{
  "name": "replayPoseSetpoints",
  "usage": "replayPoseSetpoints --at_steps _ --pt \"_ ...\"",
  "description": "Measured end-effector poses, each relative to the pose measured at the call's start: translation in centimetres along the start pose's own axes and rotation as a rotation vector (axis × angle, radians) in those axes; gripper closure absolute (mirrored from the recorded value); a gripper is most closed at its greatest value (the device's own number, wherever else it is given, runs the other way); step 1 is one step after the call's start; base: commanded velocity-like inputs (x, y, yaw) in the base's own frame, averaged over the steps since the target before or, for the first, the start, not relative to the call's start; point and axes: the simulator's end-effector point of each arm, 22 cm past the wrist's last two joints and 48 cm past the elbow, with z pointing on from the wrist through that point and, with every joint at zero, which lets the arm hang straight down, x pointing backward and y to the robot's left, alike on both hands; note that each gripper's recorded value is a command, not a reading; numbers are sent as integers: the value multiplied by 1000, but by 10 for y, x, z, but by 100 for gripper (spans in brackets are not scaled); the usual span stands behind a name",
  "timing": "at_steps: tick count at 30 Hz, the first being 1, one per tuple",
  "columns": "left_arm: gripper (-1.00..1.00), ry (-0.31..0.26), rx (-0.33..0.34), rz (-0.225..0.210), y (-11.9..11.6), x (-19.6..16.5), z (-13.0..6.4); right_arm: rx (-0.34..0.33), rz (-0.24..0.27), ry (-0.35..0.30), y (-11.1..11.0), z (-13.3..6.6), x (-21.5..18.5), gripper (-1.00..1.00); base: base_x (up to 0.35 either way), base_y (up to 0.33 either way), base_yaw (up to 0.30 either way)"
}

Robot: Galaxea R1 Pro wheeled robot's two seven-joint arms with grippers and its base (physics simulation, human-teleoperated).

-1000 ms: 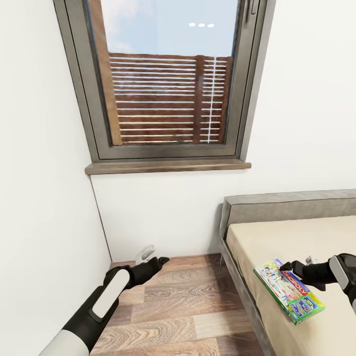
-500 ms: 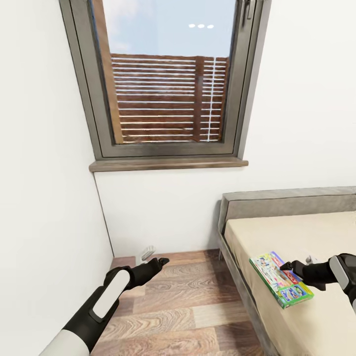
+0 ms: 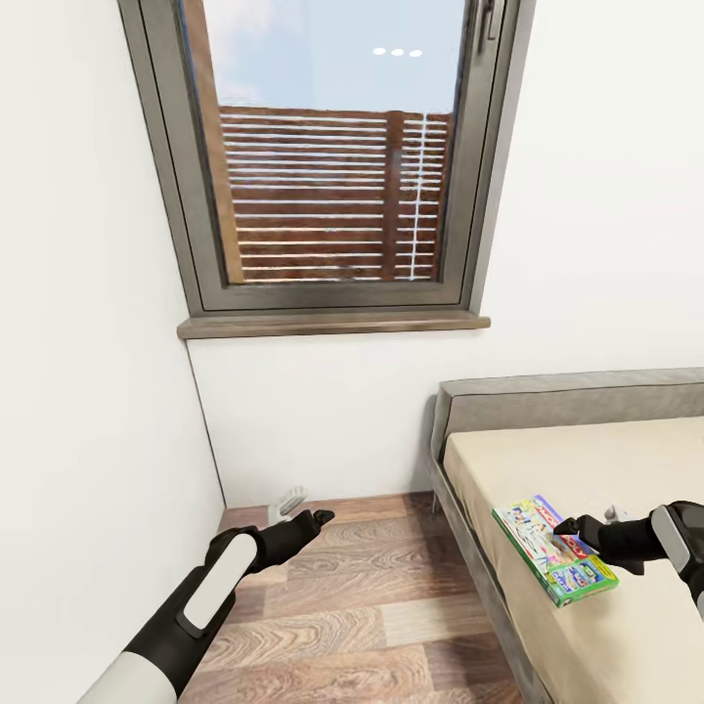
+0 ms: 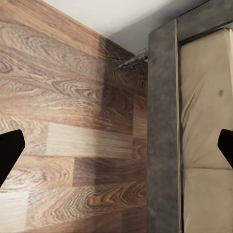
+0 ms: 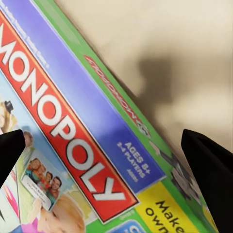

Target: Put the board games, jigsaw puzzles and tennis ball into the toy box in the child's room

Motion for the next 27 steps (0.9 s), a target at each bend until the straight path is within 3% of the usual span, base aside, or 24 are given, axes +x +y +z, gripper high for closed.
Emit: replayPoseSetpoints --at_steps 20,27 --pt "-100 1 -1 0 0 0 0 1 0 0 0 0 0 -100 -4 0 0" --pt "-100 1 -1 0 0 1 0 0 0 0 0 0 0 -100 -124 0 0"
